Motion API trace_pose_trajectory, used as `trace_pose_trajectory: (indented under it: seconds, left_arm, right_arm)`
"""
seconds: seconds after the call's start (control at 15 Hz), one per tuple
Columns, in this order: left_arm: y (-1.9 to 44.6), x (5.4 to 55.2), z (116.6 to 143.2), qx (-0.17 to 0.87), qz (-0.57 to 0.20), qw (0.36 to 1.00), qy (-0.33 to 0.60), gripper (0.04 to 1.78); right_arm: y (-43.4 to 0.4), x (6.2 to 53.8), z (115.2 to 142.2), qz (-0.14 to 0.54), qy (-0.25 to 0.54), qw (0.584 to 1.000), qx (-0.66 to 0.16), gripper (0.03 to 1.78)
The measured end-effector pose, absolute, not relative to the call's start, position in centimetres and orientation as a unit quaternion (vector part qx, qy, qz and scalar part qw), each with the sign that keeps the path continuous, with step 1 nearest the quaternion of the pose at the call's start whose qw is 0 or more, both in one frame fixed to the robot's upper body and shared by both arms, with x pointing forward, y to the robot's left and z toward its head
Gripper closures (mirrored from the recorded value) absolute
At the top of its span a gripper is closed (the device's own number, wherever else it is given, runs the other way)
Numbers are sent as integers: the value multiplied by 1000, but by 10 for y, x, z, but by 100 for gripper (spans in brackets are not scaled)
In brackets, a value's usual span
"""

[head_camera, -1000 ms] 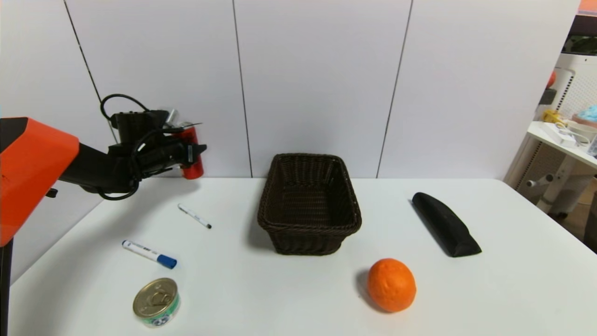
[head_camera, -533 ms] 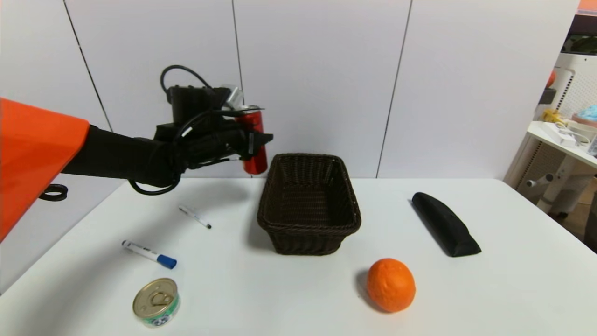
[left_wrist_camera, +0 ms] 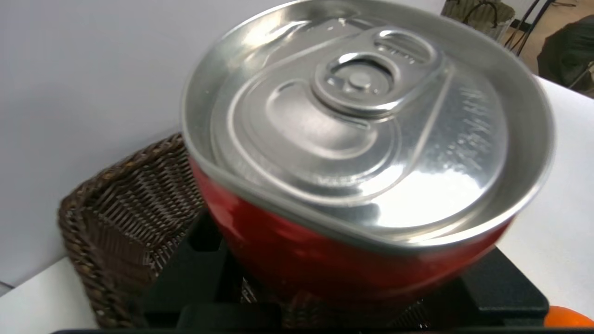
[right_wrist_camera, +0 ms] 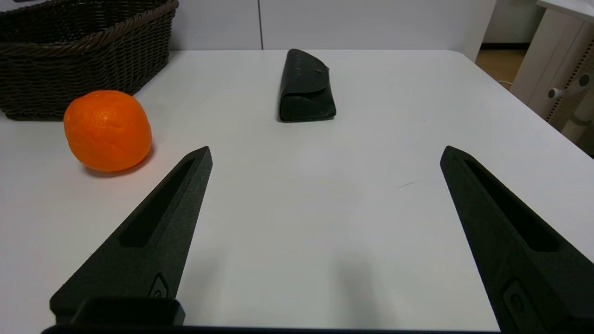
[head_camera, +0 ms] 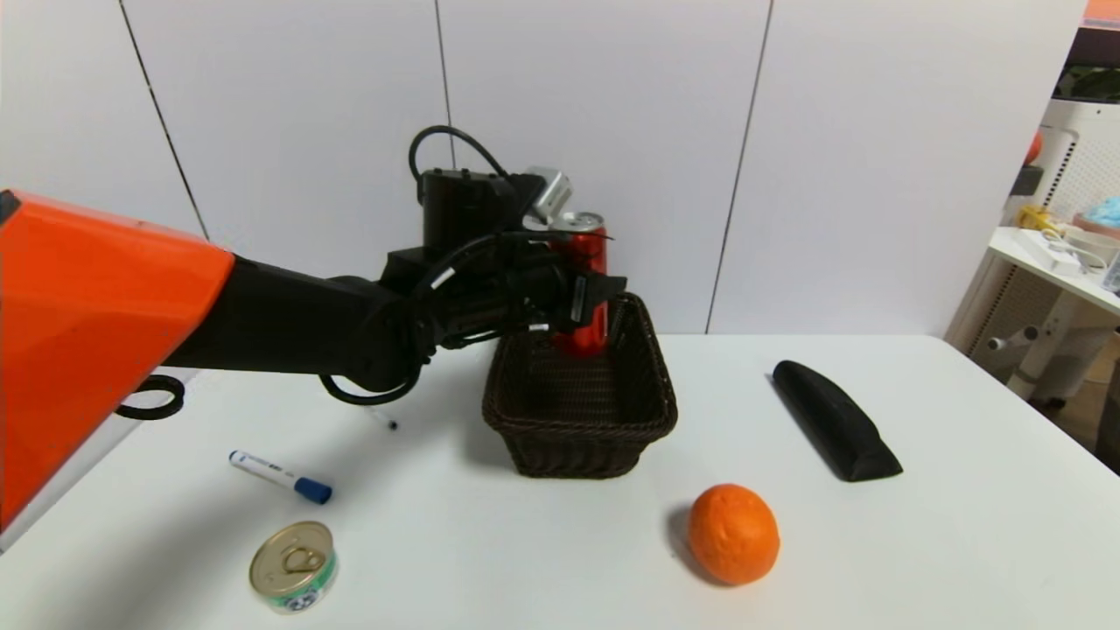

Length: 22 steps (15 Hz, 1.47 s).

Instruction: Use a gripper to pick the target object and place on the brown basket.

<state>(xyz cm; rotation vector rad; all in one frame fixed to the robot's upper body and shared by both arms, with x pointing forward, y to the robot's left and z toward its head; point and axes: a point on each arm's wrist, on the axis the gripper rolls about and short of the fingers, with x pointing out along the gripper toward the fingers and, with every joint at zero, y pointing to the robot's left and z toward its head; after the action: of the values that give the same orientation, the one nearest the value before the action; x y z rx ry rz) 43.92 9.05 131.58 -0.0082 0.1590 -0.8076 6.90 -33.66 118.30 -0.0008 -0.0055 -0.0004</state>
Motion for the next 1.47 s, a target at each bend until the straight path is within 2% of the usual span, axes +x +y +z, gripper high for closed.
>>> trace_pose_trajectory:
  seconds: [0.53,0.8,1.0,1.2,1.33,1.47]
  left_arm:
    - [74,465,1255,3,-390,915,105,82]
    - [73,468,1239,4,-388,913,127,80]
    - [76,467,1237,5,-386,912,136,58]
    - [83,458,1238,13,-384,910,158,43]
    - [89,448,1248,16,-384,907,172,36]
    - [97,432,1270,17,-385,904,183,31]
  right_arm:
    - [-337,69,1183,0,-3,1000,-1,11]
    - [-337,69,1183,0,-3,1000,0,11]
    - [-337,69,1183,0,-3,1000,-1,11]
    - [-337,69,1183,0,-3,1000,0,11]
    - [-337,69,1183,0,-3,1000,-1,11]
    - [-337,69,1183,0,-3,1000,-1,11]
